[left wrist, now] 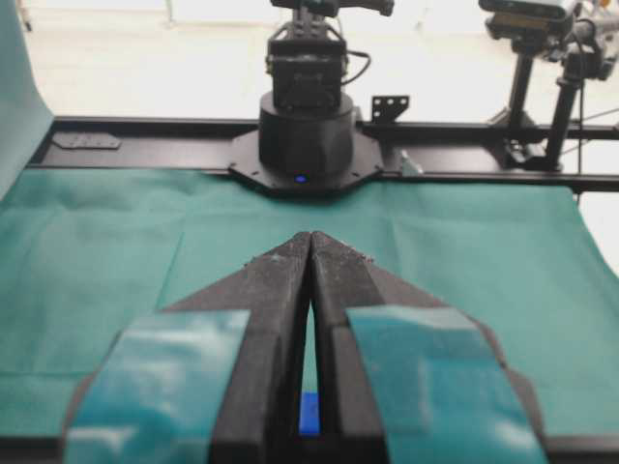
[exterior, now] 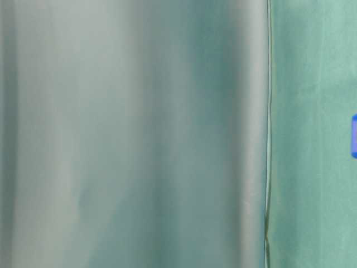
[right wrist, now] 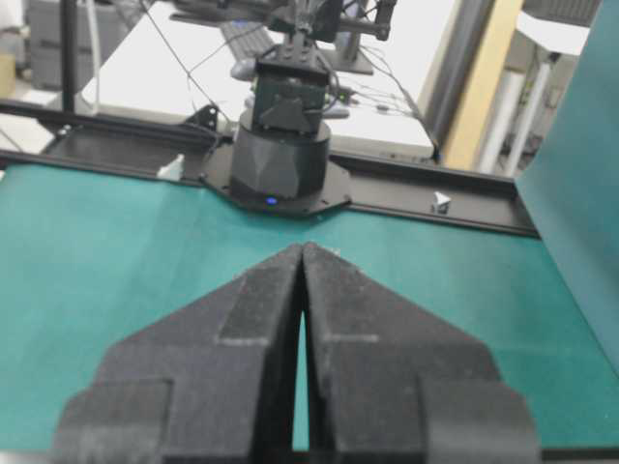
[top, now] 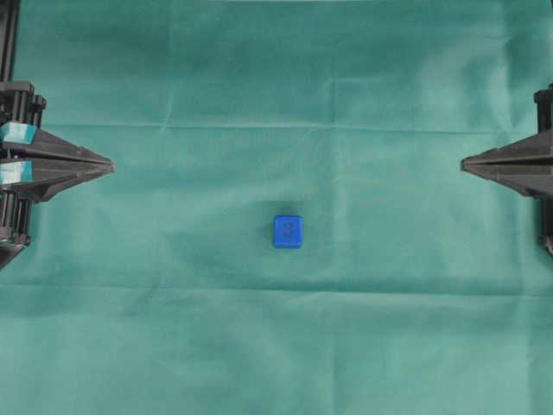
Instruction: Handover the blue block to the right arm after grasping it with the left arm, then place it in the designated position.
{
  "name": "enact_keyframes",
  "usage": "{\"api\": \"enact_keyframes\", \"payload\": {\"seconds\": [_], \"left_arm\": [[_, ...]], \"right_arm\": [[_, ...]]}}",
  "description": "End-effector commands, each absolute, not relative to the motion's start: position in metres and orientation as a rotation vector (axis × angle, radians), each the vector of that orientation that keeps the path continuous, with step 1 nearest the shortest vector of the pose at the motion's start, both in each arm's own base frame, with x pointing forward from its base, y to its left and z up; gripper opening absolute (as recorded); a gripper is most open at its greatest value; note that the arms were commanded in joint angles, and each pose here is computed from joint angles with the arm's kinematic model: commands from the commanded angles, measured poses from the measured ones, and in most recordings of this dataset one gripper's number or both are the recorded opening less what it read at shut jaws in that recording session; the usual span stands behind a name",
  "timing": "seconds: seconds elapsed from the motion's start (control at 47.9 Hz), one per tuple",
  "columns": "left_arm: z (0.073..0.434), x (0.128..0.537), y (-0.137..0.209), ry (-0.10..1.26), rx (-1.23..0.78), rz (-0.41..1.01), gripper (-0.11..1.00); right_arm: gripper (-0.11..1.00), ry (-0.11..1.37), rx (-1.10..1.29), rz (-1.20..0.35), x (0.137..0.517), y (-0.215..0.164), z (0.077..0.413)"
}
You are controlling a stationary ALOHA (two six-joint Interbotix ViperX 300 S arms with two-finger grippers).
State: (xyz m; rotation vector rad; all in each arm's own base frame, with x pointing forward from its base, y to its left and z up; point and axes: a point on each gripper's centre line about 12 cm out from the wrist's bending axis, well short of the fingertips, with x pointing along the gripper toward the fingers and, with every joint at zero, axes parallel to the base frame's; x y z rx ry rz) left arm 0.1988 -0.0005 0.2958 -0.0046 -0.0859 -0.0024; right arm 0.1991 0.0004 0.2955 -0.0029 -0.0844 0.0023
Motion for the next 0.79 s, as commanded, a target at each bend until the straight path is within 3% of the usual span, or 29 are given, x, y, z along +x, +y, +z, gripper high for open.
{"api": "enact_keyframes", "payload": {"seconds": [0.0,0.167,0.773], "left_arm": [[0.3018,0.2009,0.0007,-0.083,0.000,0.003,0.01],[0.3028,0.2021,0.0007,-0.071,0.002,0.004,0.01],[0.3002,0.2039,0.0009,-0.014,0.012,0.004,0.01]], "right_arm": [[0.00,-0.077,0.009,0.001,0.2012,0.0002,0.2955],[0.00,-0.017,0.011,0.003,0.2055,0.0006,0.2888],[0.00,-0.020,0.085,-0.002,0.2022,-0.0001,0.2934]]}}
